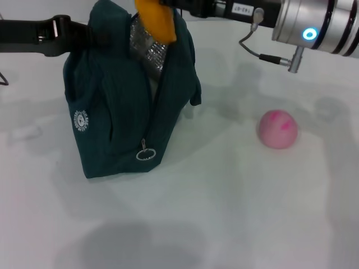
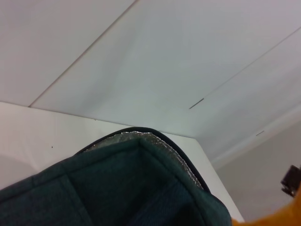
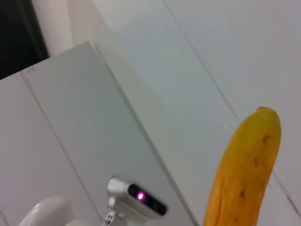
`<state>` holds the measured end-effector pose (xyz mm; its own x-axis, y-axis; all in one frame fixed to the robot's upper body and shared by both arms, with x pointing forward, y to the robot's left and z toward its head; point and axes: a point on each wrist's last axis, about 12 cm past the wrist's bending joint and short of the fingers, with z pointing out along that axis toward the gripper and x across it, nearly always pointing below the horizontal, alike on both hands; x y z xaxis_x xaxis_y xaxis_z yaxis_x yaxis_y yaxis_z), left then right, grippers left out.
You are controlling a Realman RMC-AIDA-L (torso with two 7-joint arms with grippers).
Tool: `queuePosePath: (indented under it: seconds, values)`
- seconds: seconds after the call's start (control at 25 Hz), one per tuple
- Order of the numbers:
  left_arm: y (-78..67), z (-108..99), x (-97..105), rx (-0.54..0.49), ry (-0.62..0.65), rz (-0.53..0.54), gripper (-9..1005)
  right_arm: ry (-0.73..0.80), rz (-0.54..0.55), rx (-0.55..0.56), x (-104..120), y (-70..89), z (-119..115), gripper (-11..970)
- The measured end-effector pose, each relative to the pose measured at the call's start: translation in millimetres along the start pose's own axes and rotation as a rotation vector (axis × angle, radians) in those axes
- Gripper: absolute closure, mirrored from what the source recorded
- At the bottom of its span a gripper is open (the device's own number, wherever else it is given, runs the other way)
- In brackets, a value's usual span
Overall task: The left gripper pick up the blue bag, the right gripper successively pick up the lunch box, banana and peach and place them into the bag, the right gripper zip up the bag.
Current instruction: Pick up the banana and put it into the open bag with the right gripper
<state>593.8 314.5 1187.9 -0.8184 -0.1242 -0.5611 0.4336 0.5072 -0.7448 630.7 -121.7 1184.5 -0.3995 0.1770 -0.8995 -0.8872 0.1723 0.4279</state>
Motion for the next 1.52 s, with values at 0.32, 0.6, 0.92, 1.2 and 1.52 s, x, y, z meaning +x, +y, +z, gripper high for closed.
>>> queuePosePath:
  seconds: [0.32,0.6,0.92,1.2,1.52]
  values:
    - [-0.2,0,0,0.003,-0.003,0.000,903,0.075,-0.020,-0.026,10,4.5,7,516]
    - [-0.2,0,0,0.004,-0.005,0.000,903,0.096,-0.011,0.034,17,-2.5,3,515]
    - [-0.3,0,0,0.003,-0.003,0.001,902,0.095,-0.009,0.064,19,-5.9,-1,514]
    - [-0.4,1,0,0.004,-0.003,0.001,901,0.084,-0.019,0.052,14,-4.5,2,514]
    - [-2.0,3,-2,0.008,-0.001,0.008,901,0.057,-0.028,0.027,7,-0.7,6,513]
